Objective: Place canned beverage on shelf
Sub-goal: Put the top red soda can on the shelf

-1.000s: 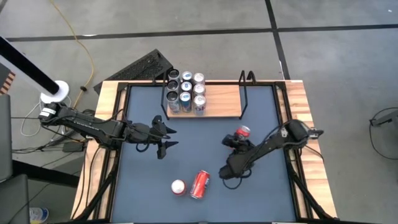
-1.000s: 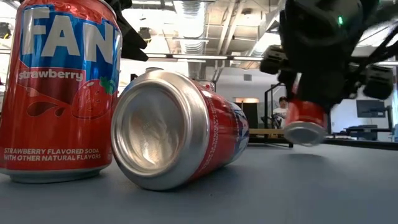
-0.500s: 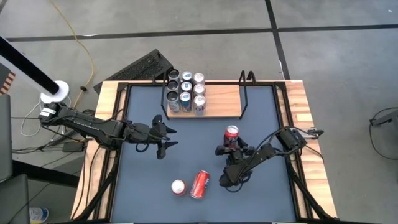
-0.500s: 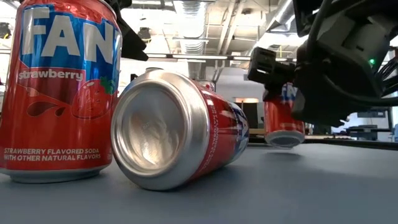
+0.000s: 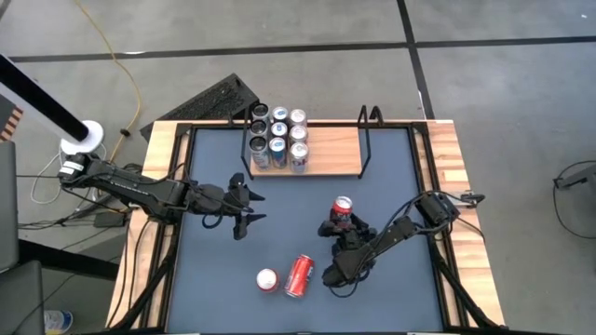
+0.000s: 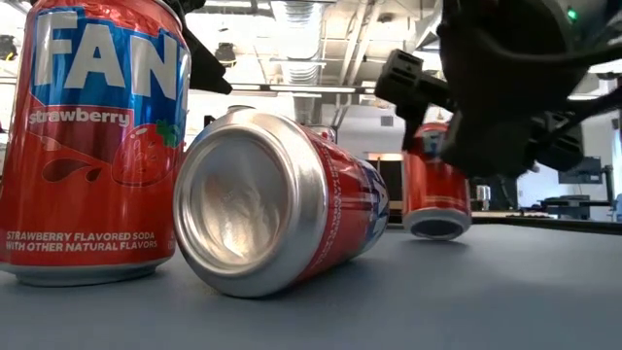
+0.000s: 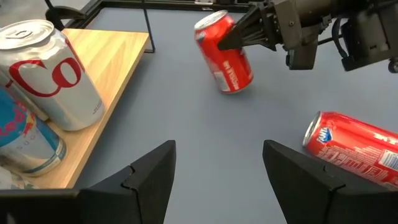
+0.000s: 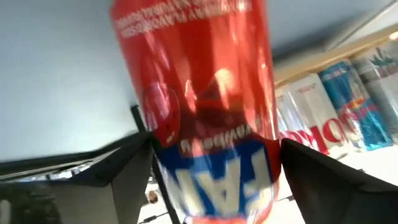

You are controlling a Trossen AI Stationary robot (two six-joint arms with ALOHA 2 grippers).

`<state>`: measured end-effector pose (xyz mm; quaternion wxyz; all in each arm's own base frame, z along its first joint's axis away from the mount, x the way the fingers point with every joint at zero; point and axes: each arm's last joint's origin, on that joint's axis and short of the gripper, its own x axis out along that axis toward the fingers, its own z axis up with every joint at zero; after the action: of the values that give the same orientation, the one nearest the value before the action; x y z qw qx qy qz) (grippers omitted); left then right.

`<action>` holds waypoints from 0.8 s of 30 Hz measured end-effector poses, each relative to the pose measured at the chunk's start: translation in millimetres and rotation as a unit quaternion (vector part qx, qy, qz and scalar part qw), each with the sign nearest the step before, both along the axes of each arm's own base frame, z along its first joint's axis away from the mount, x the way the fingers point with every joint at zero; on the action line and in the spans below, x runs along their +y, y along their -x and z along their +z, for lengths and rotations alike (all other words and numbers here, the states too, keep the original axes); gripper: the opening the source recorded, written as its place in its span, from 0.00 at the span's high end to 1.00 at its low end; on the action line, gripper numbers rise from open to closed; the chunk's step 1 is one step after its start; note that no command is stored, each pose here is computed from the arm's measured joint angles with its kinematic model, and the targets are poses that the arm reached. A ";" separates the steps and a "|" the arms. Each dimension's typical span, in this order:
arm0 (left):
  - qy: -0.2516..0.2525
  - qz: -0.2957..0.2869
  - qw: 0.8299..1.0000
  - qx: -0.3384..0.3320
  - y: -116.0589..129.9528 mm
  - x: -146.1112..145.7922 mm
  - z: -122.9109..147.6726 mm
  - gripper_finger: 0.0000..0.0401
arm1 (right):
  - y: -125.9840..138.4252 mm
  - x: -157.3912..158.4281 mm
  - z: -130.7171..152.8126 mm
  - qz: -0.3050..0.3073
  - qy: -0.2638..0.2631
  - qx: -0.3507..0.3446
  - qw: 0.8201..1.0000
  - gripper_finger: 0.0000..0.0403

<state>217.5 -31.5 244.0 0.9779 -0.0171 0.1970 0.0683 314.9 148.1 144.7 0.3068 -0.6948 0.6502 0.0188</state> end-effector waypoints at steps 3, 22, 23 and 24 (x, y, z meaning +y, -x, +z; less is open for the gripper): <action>0.002 0.000 1.000 0.000 0.0 0.0 -0.1 0.41 | -1.8 0.0 2.6 0.000 -0.002 -0.006 1.000 0.14; 0.043 0.023 0.999 0.003 0.8 0.3 -1.8 0.41 | -13.4 -6.2 83.2 -0.424 -0.250 -0.452 0.744 0.17; 0.047 0.024 0.999 0.001 0.8 0.3 -1.6 0.41 | -12.8 -14.8 93.6 -0.448 -0.258 -0.482 0.707 0.17; 0.052 0.026 0.998 0.000 0.7 0.3 -1.5 0.41 | -12.0 -25.4 104.9 -0.471 -0.263 -0.506 0.673 0.17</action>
<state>216.8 -31.2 242.5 0.9737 -0.0726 0.1995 0.0833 326.8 122.7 249.6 0.7271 -0.0897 0.6049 -0.3121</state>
